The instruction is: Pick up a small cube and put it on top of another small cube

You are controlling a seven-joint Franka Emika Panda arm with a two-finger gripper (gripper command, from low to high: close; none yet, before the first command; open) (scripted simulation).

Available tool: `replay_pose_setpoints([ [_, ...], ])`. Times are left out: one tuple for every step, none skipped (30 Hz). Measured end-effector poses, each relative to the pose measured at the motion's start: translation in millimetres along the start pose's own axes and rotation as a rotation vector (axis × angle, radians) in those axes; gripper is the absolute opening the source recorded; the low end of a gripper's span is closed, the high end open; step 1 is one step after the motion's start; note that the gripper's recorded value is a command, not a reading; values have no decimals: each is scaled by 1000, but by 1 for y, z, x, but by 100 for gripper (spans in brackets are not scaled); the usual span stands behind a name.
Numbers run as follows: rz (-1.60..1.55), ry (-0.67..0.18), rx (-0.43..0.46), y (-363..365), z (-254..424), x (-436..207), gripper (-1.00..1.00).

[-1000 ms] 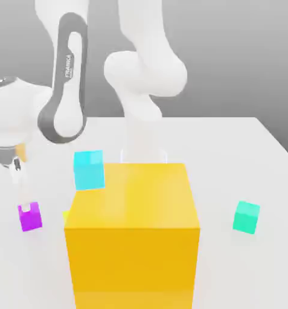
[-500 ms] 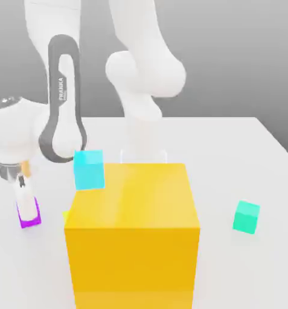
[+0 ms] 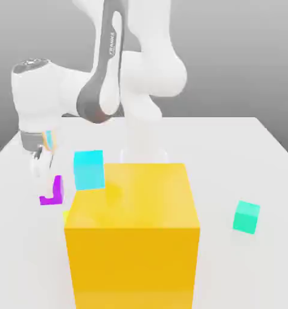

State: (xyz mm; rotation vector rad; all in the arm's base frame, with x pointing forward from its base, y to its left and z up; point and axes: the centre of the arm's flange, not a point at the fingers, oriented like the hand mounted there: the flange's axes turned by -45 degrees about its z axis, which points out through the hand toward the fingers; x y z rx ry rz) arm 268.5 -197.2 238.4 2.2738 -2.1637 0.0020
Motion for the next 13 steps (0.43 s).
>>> replay_pose_setpoints([
  [30,-1,1,-1,-3,-8,-100],
  [60,-2,2,-1,-5,-15,-100],
  [77,-2,2,-2,-3,-19,-100],
  [85,-1,2,-2,2,-20,-100],
  [89,-1,2,-3,9,-21,-100],
  [92,0,1,-3,16,-21,-100],
  [93,0,1,-3,24,-21,-100],
  [93,0,1,-3,32,-21,-100],
  [93,-1,1,-3,40,-22,-100],
  [93,-1,2,-3,48,-22,-100],
  [93,-1,2,-2,55,-23,100],
  [93,-1,2,-2,55,-23,100],
  [94,-1,2,-2,55,-23,100],
])
